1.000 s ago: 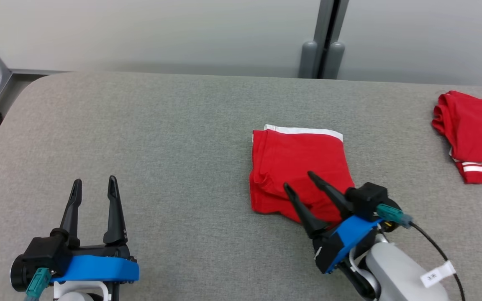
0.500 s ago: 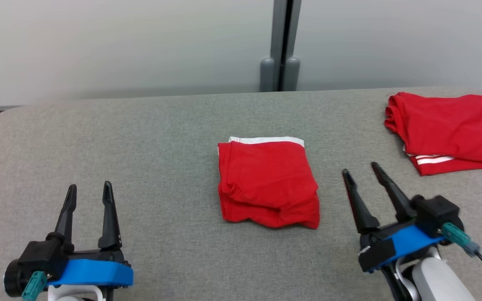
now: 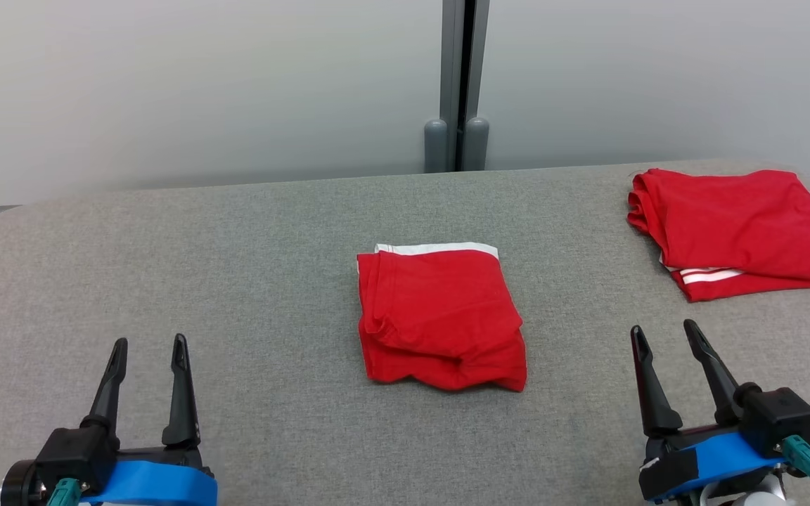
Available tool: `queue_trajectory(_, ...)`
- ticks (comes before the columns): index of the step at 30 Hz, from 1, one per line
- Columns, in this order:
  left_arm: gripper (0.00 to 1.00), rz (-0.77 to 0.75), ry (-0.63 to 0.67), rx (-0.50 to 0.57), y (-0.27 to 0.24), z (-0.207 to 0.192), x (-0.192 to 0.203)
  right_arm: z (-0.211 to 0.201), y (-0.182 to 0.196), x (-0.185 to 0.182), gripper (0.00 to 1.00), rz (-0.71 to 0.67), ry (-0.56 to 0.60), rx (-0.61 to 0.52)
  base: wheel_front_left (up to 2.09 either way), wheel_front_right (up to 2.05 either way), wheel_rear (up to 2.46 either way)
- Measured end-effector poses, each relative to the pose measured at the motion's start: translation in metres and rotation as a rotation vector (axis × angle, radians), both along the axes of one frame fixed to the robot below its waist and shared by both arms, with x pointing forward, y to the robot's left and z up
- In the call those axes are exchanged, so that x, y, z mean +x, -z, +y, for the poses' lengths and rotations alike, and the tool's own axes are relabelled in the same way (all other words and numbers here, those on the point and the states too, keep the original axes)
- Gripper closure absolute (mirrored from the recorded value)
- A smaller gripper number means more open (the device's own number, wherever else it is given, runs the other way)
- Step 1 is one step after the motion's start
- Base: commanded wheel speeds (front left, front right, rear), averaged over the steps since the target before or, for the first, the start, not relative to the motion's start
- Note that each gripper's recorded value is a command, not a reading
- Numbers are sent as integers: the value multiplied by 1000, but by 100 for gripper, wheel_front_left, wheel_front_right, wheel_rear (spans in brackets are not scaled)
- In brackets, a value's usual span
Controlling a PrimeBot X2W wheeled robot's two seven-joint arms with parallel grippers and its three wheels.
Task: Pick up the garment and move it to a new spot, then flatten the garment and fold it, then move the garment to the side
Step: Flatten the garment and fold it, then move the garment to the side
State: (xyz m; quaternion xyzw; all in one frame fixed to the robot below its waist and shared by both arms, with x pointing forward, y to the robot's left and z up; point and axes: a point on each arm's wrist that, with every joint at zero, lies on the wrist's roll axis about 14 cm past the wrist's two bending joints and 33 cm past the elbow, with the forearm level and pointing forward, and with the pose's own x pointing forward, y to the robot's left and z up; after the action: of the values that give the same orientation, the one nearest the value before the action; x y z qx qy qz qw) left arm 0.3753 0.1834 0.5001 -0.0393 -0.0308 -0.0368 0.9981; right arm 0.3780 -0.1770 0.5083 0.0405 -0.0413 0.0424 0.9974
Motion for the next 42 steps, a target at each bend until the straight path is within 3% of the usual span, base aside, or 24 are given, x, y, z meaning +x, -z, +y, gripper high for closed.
queue_trajectory(29,0,32,-59,2,10,19,-14,8,14,2,0,69,-12,6,0,0,0)
queue_trajectory(42,0,46,-89,-13,15,25,-6,61,-32,81,0,-19,-162,-36,0,0,0)
